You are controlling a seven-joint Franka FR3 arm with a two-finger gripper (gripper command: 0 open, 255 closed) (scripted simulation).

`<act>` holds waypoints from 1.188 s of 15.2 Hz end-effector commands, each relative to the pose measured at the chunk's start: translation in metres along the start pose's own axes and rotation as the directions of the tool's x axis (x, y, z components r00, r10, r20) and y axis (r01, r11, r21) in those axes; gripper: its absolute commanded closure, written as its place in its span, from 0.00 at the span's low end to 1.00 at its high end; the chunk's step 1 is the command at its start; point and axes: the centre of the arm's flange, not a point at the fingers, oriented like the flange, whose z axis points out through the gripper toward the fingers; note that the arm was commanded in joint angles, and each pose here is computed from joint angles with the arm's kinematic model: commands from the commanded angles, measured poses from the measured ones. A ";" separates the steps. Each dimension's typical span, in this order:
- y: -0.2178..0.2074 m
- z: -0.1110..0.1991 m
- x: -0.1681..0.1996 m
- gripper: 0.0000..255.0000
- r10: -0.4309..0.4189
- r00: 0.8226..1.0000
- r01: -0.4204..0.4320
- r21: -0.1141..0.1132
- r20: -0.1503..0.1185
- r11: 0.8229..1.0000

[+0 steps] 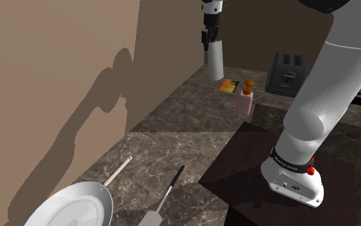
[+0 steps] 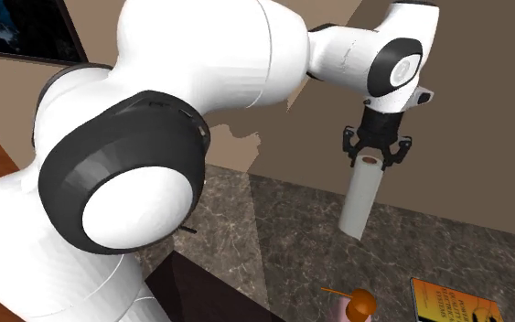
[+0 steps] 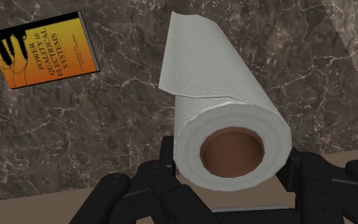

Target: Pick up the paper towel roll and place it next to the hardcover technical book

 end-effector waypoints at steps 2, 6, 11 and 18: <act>0.038 0.014 -0.012 1.00 -0.001 1.000 0.001 0.000 0.000 1.000; 0.085 0.030 -0.030 1.00 -0.001 1.000 0.001 0.000 0.000 1.000; 0.144 0.049 -0.052 1.00 -0.001 1.000 0.001 0.000 0.000 1.000; 0.227 0.076 -0.084 1.00 -0.001 1.000 0.001 0.000 0.000 1.000</act>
